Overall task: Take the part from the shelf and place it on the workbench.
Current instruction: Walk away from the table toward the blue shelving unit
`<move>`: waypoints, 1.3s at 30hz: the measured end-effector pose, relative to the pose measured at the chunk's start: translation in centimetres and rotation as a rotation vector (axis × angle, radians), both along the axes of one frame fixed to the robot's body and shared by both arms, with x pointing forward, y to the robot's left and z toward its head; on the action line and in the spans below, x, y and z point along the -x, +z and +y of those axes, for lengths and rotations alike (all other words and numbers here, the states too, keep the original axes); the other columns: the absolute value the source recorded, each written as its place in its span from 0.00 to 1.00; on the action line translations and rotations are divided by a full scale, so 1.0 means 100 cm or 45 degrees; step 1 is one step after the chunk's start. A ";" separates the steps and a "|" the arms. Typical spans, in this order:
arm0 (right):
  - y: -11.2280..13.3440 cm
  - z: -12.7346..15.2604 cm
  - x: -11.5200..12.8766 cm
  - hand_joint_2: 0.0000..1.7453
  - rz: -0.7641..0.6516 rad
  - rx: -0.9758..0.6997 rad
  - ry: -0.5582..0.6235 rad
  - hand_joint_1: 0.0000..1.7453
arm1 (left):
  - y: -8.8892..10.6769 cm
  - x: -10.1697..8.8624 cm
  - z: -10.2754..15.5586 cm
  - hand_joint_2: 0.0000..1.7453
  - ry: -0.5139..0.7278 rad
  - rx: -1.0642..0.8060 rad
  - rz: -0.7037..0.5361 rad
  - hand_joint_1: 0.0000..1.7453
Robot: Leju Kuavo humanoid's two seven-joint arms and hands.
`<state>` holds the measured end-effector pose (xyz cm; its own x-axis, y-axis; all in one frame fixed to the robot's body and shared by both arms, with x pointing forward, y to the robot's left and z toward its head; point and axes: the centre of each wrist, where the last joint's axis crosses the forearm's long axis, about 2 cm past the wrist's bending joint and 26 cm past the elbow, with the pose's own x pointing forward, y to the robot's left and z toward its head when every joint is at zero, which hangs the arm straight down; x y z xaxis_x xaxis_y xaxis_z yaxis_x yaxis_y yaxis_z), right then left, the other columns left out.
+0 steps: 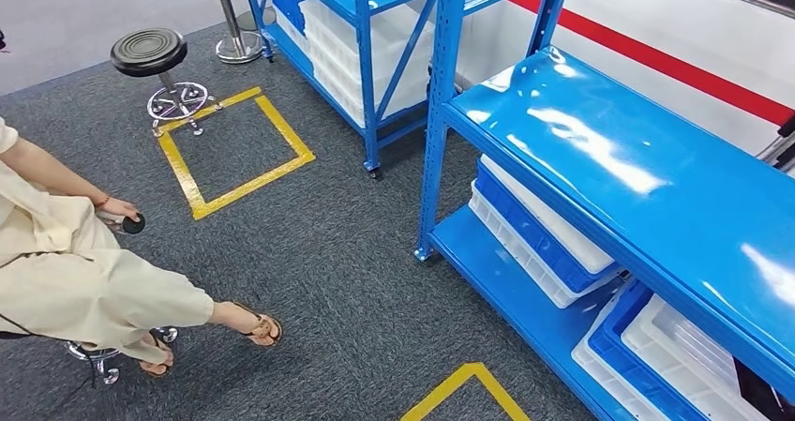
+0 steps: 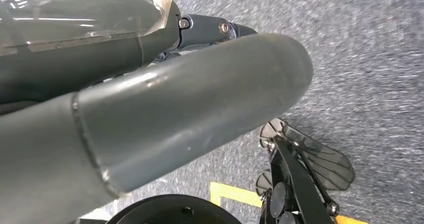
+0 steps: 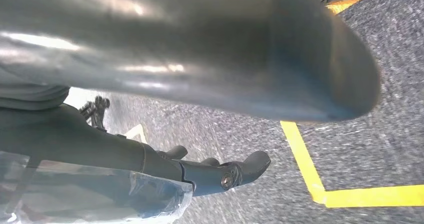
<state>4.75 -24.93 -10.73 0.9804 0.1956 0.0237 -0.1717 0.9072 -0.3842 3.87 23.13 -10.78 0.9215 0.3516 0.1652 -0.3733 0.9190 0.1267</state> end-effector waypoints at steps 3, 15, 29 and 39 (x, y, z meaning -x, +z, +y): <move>0.000 0.000 -0.001 0.00 -0.003 -0.002 0.005 0.00 | 0.000 0.000 0.000 0.00 0.001 -0.004 0.002 0.00; 0.000 -0.002 0.000 0.00 0.006 0.006 0.007 0.00 | 0.000 0.000 -0.003 0.00 0.002 -0.004 0.006 0.00; 0.000 -0.003 -0.002 0.00 0.014 0.010 0.013 0.00 | 0.001 -0.001 -0.003 0.00 0.003 -0.004 0.006 0.00; 0.000 -0.002 0.000 0.00 0.027 0.002 0.001 0.00 | 0.000 -0.001 -0.002 0.00 0.001 -0.004 0.003 0.00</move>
<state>4.79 -25.13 -10.75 0.9805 0.1963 0.0029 -0.1804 0.9065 -0.3818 4.00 22.92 -10.74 0.9216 0.3515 0.1645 -0.3736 0.9183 0.1306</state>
